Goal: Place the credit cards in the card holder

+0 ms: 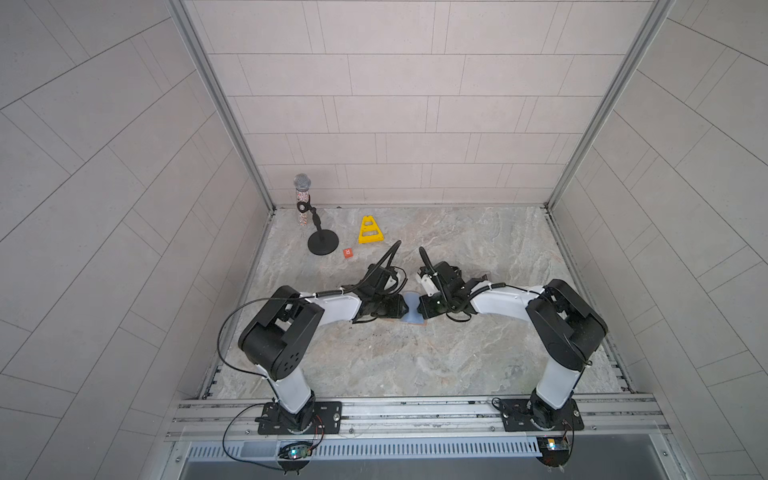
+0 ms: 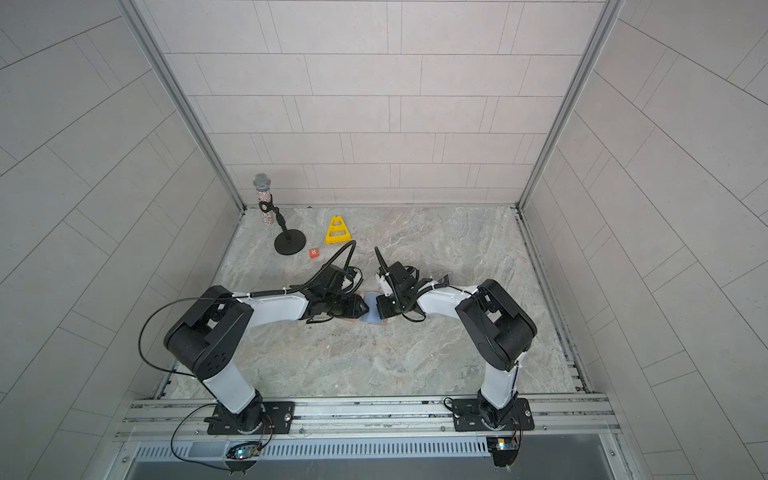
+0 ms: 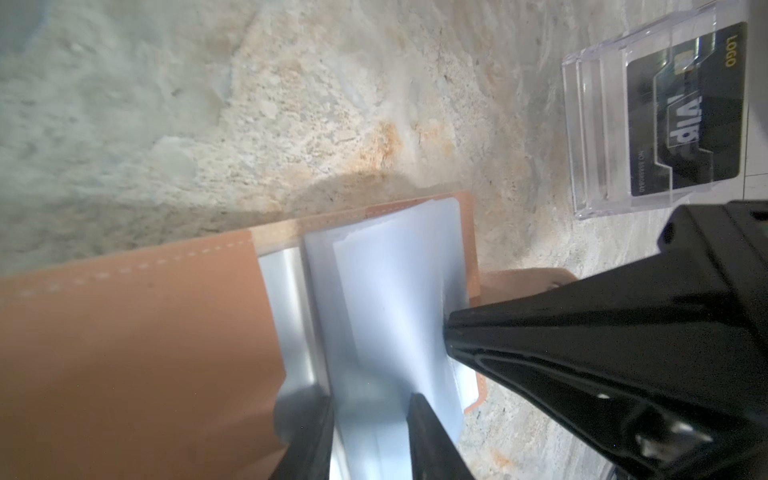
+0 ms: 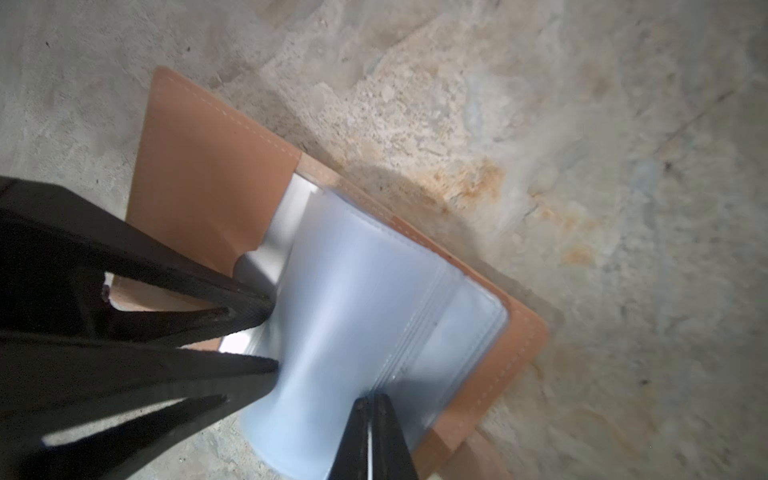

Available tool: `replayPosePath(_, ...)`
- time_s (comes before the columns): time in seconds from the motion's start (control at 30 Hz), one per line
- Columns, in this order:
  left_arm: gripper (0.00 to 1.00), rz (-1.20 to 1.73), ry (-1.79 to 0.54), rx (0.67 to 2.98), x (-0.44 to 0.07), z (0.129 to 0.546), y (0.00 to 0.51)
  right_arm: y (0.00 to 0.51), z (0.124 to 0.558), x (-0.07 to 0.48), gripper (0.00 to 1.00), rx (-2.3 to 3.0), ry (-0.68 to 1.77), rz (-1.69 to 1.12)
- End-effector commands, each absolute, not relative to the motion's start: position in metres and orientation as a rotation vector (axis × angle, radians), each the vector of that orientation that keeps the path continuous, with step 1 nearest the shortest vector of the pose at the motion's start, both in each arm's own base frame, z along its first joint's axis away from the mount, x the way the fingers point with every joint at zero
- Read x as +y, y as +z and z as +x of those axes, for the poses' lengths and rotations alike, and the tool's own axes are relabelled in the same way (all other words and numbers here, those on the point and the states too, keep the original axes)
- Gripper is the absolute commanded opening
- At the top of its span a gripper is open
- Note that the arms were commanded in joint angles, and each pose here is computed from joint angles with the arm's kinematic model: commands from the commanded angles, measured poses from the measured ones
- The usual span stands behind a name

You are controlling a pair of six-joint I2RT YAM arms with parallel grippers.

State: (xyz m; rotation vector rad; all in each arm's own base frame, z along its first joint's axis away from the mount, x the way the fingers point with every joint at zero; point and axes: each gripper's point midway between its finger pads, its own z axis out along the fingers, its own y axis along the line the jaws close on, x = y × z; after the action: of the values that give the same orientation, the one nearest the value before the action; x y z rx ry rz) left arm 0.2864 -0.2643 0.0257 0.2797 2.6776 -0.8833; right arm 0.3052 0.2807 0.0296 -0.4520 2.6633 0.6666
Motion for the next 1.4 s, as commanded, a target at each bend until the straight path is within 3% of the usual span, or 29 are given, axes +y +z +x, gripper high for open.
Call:
replayPosePath(0.0,0.38,0.282,-0.832,2.729,-0.253,0.273,0.016,0.005,0.296,0.27,0.08,2.752,0.601,-0.43)
replayPosePath(0.23,0.43,0.289,-0.805,2.674,-0.25,0.277,0.031,0.0,0.296,0.259,0.08,2.771,0.516,-0.422)
replayPosePath(0.57,0.65,0.335,-0.896,2.641,-0.268,0.277,0.034,0.002,0.295,0.262,0.09,2.766,0.539,-0.431)
replayPosePath(0.77,0.65,0.341,-0.89,2.673,-0.274,0.281,0.025,0.003,0.295,0.262,0.09,2.764,0.541,-0.432)
replayPosePath(1.1,0.42,0.337,-0.897,2.685,-0.275,0.277,0.023,0.001,0.296,0.259,0.09,2.765,0.515,-0.428)
replayPosePath(1.37,0.1,0.329,-0.902,2.678,-0.275,0.278,0.026,0.0,0.297,0.255,0.1,2.769,0.483,-0.419)
